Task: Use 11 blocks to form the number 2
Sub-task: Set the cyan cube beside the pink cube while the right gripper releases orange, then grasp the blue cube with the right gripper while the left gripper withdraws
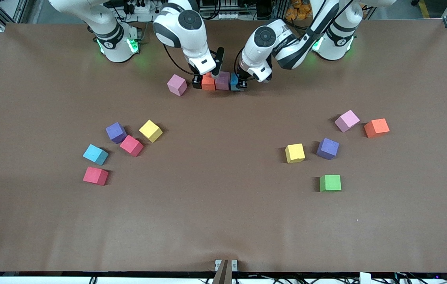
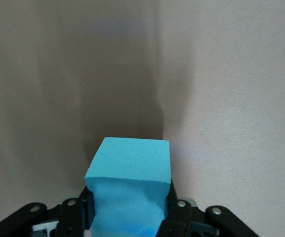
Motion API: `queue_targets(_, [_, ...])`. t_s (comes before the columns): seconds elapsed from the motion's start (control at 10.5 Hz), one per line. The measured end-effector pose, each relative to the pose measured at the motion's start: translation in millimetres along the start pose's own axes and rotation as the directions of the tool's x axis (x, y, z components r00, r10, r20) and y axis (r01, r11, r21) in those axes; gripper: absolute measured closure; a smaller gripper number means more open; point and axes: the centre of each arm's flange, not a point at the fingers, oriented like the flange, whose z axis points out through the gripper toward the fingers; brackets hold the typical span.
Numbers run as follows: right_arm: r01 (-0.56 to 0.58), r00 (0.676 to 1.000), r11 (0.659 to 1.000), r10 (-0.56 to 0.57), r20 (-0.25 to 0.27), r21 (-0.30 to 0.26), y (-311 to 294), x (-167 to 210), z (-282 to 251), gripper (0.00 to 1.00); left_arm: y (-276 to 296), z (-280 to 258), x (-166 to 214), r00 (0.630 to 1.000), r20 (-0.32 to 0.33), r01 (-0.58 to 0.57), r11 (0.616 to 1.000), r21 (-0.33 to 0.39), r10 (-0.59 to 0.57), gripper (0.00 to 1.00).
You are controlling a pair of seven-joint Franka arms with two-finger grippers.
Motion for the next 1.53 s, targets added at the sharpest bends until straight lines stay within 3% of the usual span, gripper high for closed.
queue_targets(0.38, [-0.100,0.991,0.995,0.098,0.094,0.010,31.2,-8.0,-56.1,0.29,-3.0,4.4,2.8,1.000,-0.006,0.001,1.000,0.008,-0.001,0.45])
queue_targets(0.57, [-0.170,0.981,0.985,0.168,0.102,0.010,56.4,-10.4,-111.0,0.26,-2.4,3.8,2.0,1.000,0.002,0.005,1.000,0.002,-0.005,0.45])
queue_targets(0.76, [-0.245,0.968,0.969,0.246,0.055,-0.010,92.7,-20.6,-146.8,0.22,-2.4,5.1,2.3,1.000,0.005,0.013,1.000,0.002,-0.013,0.45])
queue_targets(0.95, [-0.357,0.934,0.934,0.357,-0.004,-0.009,147.7,-44.0,-172.2,0.01,-2.8,9.0,3.5,1.000,0.005,0.016,1.000,0.011,-0.017,0.45])
queue_targets(1.14, [-0.468,0.882,0.883,0.466,-0.072,-0.018,204.7,-77.0,-206.4,0.00,-3.0,11.7,4.1,1.000,0.006,0.019,1.000,0.016,-0.019,0.45])
queue_targets(1.34, [-0.539,0.839,0.842,0.533,-0.106,-0.027,230.7,-104.6,-226.4,0.00,-2.6,12.5,3.0,1.000,0.018,0.020,1.000,0.011,-0.020,0.44])
queue_targets(1.53, [-0.640,0.762,0.768,0.635,-0.127,-0.006,253.8,-154.5,-267.9,0.00,-3.3,15.5,2.2,0.999,0.026,0.021,1.000,0.013,-0.021,0.44])
